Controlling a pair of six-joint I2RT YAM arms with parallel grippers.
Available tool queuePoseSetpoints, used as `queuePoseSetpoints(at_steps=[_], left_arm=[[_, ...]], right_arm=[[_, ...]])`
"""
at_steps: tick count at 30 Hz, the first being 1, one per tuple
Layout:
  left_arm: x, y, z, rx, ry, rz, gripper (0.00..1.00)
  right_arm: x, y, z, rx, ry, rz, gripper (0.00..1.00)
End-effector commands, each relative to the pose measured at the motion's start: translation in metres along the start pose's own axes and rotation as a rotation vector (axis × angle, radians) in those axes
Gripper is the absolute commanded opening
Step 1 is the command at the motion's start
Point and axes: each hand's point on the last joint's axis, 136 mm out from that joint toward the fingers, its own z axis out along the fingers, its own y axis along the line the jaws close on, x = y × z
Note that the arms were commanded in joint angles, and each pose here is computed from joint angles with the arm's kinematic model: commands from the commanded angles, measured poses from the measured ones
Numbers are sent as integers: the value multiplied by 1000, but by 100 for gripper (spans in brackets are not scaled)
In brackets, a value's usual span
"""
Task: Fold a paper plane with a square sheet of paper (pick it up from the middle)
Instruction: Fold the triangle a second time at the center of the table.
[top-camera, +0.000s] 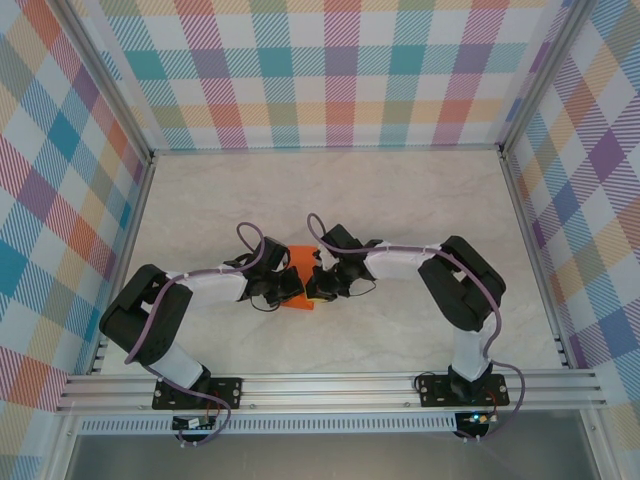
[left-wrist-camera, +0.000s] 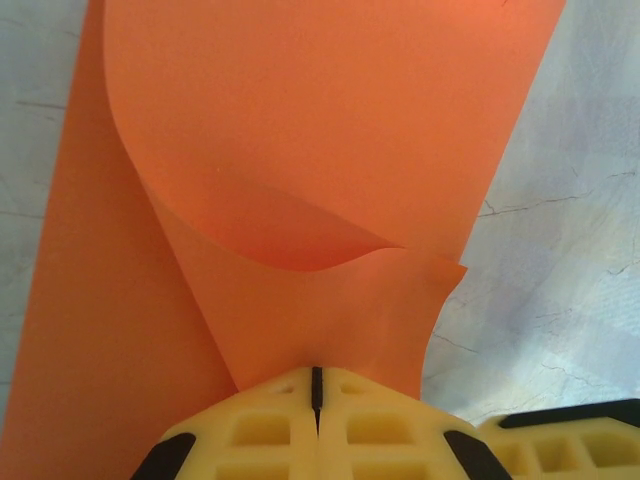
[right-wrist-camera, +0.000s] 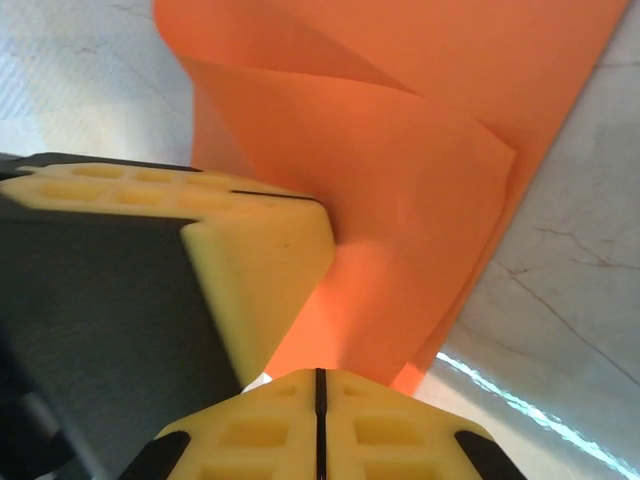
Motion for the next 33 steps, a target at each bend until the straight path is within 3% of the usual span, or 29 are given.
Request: queuePoseSetpoints(at_steps=[1, 8, 18, 29, 33], left_arm=[[8, 28, 5, -110, 18, -36, 5], [7, 27, 4, -108, 14, -38, 5], [7, 29, 4, -113, 5, -47, 4], [7, 30, 4, -115, 2, -52, 4], [7, 30, 4, -115, 4, -52, 4]], right_arm=[[10, -7, 10, -2, 39, 20, 8], [16, -15, 12, 21, 60, 39, 8], [20, 5, 8, -22, 54, -31, 8], [37, -39, 17, 122, 79, 56, 6], [31, -16, 0, 79, 38, 2, 7]])
